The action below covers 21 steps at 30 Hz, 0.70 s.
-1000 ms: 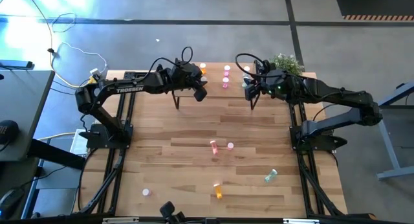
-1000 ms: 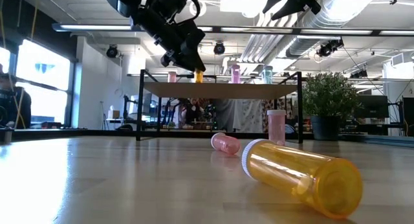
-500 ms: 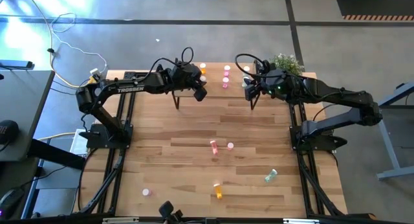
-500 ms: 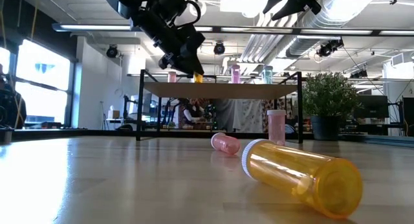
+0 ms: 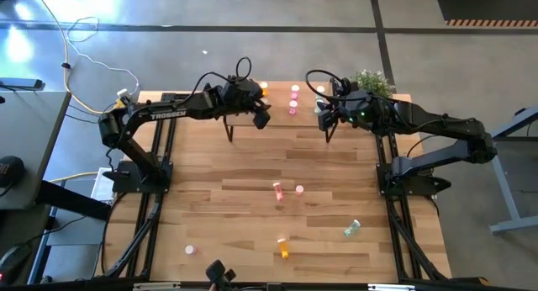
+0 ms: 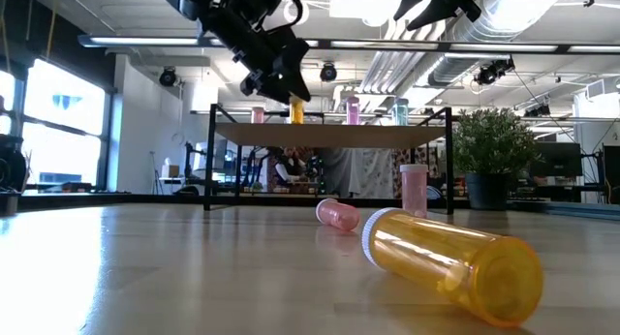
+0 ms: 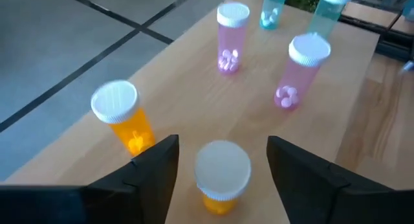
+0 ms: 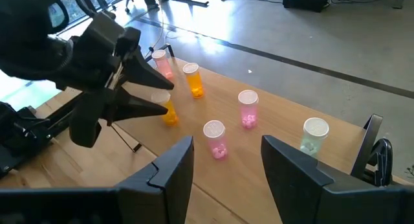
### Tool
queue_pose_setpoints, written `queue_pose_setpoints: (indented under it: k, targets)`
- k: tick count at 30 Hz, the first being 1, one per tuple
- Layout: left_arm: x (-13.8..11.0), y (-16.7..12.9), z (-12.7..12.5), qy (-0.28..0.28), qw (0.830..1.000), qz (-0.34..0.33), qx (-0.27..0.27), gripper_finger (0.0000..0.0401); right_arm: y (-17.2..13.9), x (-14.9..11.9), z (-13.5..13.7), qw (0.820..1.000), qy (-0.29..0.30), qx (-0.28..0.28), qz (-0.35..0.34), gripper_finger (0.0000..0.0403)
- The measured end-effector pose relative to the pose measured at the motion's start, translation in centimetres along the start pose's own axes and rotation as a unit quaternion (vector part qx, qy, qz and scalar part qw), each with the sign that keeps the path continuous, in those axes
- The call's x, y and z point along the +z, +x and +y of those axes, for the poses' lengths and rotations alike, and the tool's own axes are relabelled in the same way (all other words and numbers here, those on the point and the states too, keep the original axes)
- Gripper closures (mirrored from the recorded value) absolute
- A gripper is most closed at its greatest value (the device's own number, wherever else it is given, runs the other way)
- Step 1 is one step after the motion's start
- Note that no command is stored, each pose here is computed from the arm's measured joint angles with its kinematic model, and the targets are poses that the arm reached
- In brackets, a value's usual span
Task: Pick and place medicine bottles onto shelf by color
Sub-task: Put the right red pill bottle on the shelf aligned with the other red pill bottle
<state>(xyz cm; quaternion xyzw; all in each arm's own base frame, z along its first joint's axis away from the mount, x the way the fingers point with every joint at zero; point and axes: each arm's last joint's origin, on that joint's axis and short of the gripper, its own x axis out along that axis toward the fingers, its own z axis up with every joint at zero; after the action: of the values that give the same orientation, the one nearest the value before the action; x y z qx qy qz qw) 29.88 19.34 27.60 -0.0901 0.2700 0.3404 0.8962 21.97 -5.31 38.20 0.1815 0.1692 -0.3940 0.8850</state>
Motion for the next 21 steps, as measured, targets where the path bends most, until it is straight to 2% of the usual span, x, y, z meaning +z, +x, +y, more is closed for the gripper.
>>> queue_pose_setpoints:
  k: [8, 15, 21]
  targets:
    - [1.8, -1.1, 0.1, 0.017, 1.000, 0.015, 0.014, 0.0174, 0.0, 0.0, 0.0, 1.000, 0.000, 0.000, 0.000, 0.0231]
    - [4.3, -2.8, 0.2, 0.033, 0.999, 0.008, 0.017, 0.0174, -0.1, 0.0, 0.0, 1.000, 0.005, 0.001, -0.001, 0.0231]
    - [6.0, -4.7, 0.2, 0.037, 0.999, 0.029, 0.008, 0.0174, -1.6, 0.5, -0.7, 0.999, 0.006, 0.035, -0.006, 0.0231]
